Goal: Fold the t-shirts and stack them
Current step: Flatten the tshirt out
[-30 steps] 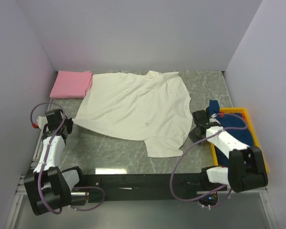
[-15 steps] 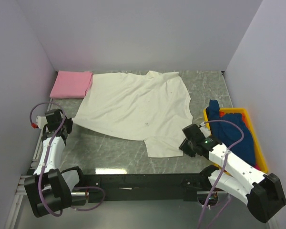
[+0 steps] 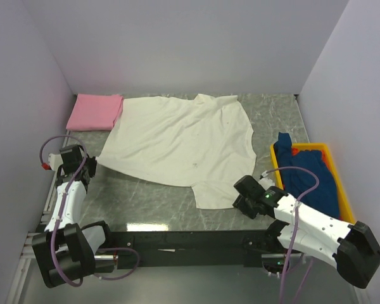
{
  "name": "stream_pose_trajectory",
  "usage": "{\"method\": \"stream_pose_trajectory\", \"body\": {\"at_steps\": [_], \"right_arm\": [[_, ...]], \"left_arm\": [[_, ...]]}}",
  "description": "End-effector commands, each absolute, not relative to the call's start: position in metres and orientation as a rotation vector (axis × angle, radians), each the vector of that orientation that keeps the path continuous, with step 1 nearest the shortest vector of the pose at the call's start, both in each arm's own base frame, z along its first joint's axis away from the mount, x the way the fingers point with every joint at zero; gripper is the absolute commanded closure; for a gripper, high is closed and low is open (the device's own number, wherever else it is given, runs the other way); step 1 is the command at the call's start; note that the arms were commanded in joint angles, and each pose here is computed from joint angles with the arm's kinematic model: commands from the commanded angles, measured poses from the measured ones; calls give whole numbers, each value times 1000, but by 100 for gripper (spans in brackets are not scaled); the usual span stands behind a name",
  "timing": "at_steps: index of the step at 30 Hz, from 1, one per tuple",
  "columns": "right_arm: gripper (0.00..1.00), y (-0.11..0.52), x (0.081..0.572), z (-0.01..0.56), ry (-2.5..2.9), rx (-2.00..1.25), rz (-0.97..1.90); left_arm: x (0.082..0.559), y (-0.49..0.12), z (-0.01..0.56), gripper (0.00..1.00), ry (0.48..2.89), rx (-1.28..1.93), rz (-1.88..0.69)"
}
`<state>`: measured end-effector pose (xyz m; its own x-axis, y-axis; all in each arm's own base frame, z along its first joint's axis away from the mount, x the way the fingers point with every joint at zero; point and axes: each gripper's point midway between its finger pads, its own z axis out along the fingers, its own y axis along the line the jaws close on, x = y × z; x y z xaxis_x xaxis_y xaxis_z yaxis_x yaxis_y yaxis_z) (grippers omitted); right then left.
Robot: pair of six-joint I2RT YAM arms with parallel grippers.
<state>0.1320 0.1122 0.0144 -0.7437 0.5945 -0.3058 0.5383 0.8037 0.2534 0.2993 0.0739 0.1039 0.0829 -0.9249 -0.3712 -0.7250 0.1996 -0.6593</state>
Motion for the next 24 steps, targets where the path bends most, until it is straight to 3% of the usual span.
{"method": "stream_pose_trajectory", "body": {"at_steps": [1,8,11,14,17,20,24], "right_arm": [[49,108,153,21,2482,912,206],[50,100,165,28,2388,940,196],[55,102,164,24,2398,940,199],[68,104,163,24,2400,942,224],[89,107,164,30,2387,942,268],[99,104,166,45,2356,936,279],[100,96,173,77,2289,914,275]], "left_arm": [[306,79,115,99,1652,-1541,-328],[306,77,111,99,1664,-1542,-327],[306,77,110,99,1661,-1546,-329],[305,78,110,99,1659,-1547,-327],[305,78,109,99,1657,-1550,-324],[306,79,109,99,1654,-1549,-323],[309,77,106,99,1665,-1543,-335]]}}
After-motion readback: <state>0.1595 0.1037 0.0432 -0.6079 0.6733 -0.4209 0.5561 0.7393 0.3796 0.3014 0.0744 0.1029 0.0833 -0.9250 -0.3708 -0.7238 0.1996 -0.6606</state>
